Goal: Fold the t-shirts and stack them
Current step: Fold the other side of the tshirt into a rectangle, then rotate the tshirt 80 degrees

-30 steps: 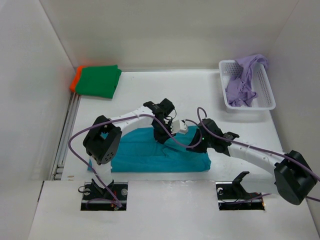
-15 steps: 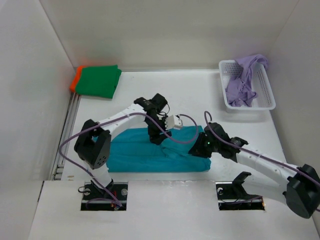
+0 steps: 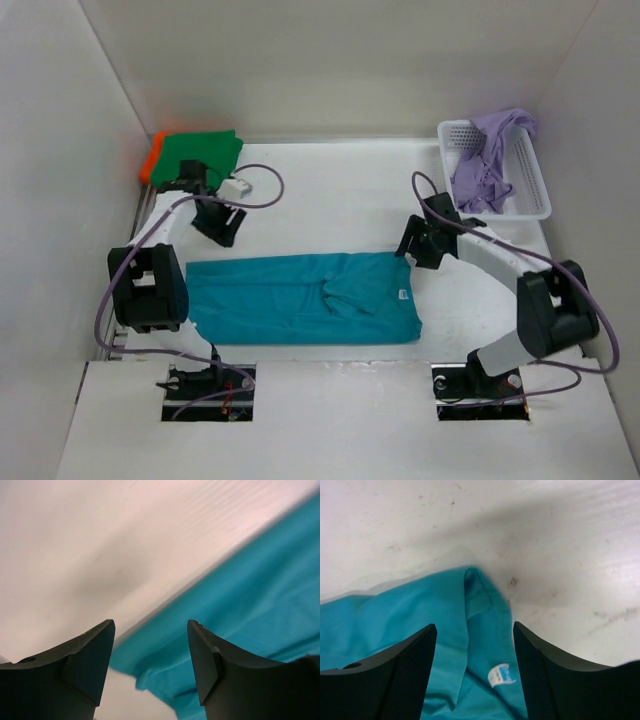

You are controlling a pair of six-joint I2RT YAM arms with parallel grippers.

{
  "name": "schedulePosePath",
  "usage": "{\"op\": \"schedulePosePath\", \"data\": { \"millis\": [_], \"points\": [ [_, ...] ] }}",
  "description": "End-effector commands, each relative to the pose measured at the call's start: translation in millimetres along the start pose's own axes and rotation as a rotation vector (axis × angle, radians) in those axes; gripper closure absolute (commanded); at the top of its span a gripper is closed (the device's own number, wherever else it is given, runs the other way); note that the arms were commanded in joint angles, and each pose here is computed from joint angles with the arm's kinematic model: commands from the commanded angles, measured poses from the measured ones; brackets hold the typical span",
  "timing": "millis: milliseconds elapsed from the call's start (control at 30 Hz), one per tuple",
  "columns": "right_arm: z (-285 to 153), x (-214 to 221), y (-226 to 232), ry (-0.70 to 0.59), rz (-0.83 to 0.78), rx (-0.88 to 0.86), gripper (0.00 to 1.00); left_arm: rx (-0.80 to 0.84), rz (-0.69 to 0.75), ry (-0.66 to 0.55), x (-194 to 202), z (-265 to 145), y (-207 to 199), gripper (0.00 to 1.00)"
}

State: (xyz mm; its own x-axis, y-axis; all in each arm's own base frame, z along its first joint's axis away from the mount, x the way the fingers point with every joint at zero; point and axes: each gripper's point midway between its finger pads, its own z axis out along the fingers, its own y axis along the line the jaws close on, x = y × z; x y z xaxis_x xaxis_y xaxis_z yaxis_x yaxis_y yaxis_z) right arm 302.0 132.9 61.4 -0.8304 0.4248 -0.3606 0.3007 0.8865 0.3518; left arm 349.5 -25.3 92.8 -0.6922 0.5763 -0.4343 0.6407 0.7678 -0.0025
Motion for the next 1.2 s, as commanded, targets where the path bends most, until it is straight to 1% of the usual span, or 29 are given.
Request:
{"op": "schedulePosePath", "data": {
  "millis": [0,67,133,167,233,300,433,467,500,600,700,800,900,967,1000,1033,1100,1133,1167],
  "points": [
    [19,-9,-2,0.035,-0.1,0.046,0.32,-0.132,-0.139,0.049,40,-1,41,0.42],
    [30,-3,-6,0.083,-0.11,0.082,0.32,-0.154,-0.183,0.079,62,-1,51,0.41],
    [31,-7,-3,0.097,-0.136,0.108,0.33,-0.178,-0.224,0.113,82,1,58,0.42],
    [33,-7,-3,0.106,-0.145,0.123,0.35,-0.189,-0.243,0.122,90,2,61,0.42],
    [35,-8,-4,0.127,-0.155,0.152,0.42,-0.206,-0.28,0.13,103,2,67,0.42],
    [37,-9,-4,0.153,-0.172,0.171,0.53,-0.211,-0.308,0.129,109,2,69,0.42],
    [40,-7,-2,0.21,-0.213,0.199,0.92,-0.216,-0.333,0.135,117,2,70,0.42],
    [40,-7,-2,0.221,-0.219,0.203,0.99,-0.22,-0.335,0.135,119,1,71,0.42],
    [41,-8,0,0.226,-0.227,0.201,1.0,-0.223,-0.339,0.134,121,-1,71,0.42],
    [44,-16,7,0.232,-0.249,0.194,1.0,-0.235,-0.355,0.126,125,-6,74,0.41],
    [48,-43,30,0.192,-0.27,0.169,1.0,-0.245,-0.372,0.123,128,-11,78,0.41],
    [61,-92,67,0.113,-0.293,0.143,1.0,-0.251,-0.386,0.127,130,-12,83,0.41],
    [82,-148,108,-0.007,-0.301,0.11,1.0,-0.248,-0.396,0.139,130,-12,84,0.41],
    [88,-186,142,-0.111,-0.306,0.052,1.0,-0.244,-0.395,0.145,128,-12,83,0.41],
    [86,-202,161,-0.169,-0.315,0.013,0.93,-0.242,-0.394,0.143,125,-12,83,0.41],
    [80,-215,179,-0.225,-0.328,-0.028,0.79,-0.242,-0.394,0.14,121,-13,83,0.41],
    [64,-232,203,-0.319,-0.366,-0.079,0.59,-0.241,-0.397,0.134,114,-13,82,0.41],
    [55,-237,204,-0.353,-0.374,-0.081,0.5,-0.237,-0.396,0.134,110,-12,81,0.41],
    [46,-239,200,-0.375,-0.37,-0.066,0.46,-0.233,-0.393,0.134,107,-11,79,0.41]
  ]
}}
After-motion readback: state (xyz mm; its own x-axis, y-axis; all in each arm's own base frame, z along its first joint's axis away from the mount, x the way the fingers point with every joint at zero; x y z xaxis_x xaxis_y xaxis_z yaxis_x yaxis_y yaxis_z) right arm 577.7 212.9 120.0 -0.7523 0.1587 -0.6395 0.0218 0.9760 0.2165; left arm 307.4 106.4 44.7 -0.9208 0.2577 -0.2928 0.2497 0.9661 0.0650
